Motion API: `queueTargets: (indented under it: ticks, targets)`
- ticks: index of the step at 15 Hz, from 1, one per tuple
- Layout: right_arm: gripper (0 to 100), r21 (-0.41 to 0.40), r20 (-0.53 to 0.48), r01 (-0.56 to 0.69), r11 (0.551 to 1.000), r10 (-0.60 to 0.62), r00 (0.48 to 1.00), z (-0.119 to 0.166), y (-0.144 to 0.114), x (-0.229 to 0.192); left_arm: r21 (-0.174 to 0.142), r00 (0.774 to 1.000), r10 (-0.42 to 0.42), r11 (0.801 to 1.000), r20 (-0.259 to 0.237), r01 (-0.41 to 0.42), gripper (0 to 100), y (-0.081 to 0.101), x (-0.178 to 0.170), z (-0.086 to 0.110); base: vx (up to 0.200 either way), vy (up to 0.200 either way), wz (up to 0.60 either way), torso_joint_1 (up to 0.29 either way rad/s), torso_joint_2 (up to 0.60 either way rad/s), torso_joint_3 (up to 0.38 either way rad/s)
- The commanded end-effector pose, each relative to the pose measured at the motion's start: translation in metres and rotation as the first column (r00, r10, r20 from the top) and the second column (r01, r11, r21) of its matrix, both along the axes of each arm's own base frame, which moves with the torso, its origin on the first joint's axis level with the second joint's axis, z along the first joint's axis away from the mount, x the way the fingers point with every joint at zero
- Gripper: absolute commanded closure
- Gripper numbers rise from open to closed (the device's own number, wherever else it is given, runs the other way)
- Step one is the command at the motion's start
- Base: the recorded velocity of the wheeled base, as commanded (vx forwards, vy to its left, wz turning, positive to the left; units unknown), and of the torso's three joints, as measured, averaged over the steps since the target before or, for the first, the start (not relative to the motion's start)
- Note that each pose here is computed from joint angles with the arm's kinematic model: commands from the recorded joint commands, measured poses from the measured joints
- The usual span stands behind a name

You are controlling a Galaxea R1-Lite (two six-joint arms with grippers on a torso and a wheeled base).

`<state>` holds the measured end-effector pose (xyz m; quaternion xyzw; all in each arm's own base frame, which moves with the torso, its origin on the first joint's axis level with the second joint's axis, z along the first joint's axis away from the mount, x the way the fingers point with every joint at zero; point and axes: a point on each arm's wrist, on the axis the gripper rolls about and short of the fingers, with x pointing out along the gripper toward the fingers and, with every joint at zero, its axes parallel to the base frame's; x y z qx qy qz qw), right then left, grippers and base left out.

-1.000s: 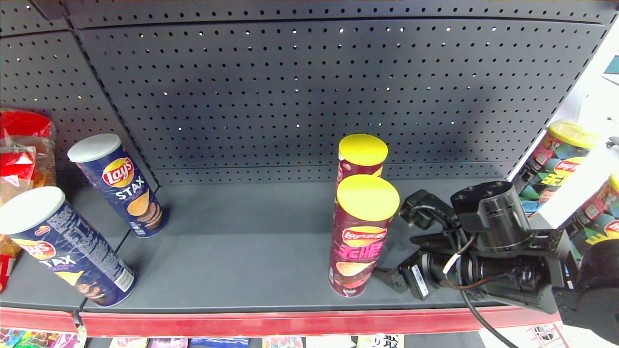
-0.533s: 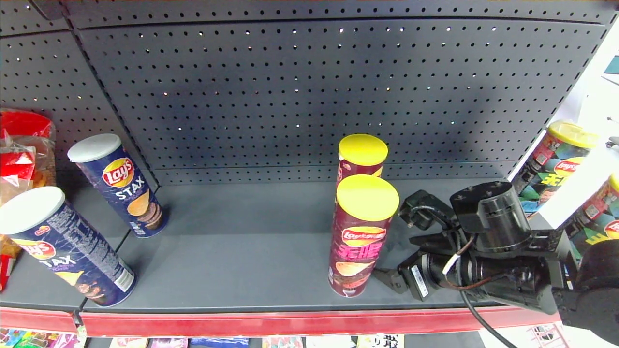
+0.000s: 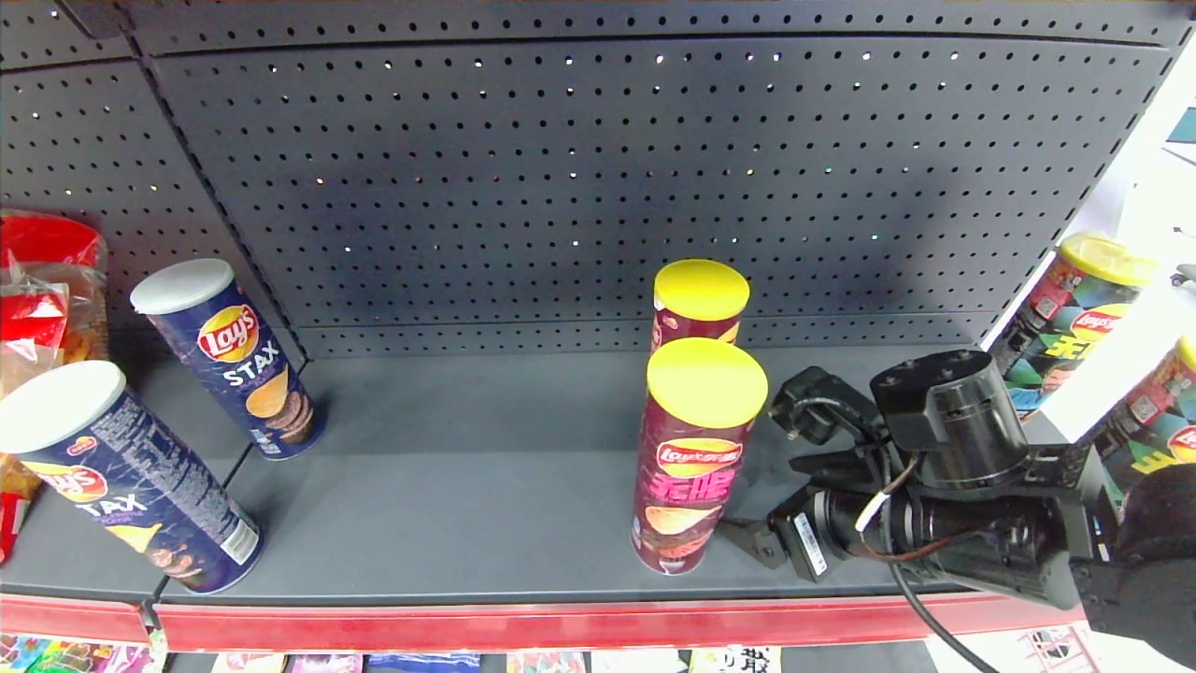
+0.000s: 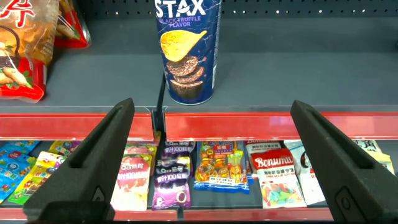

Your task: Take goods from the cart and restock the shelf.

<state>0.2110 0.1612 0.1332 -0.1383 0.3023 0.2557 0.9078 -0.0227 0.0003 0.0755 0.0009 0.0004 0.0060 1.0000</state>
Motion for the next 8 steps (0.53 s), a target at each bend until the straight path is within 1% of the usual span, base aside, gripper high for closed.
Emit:
queueTargets:
  ticks: [1, 8]
  targets:
    - [0, 0.001, 0.002, -0.002, 1.000, 0.002, 1.000, 0.0005, 0.0005, 0.0000, 0.000, 1.000, 0.000, 1.000, -0.001, 0.000, 0, 0.0000, 0.0001, 0.0000, 0.000, 0.000, 0.00, 0.000, 0.00, 0.000]
    - [0, 0.002, 0.003, -0.006, 1.000, 0.006, 1.000, 0.0006, 0.0015, -0.0007, 0.000, 1.000, 0.000, 1.000, -0.001, 0.000, 0, 0.0000, 0.0001, 0.0000, 0.000, 0.000, 0.00, 0.000, 0.00, 0.000]
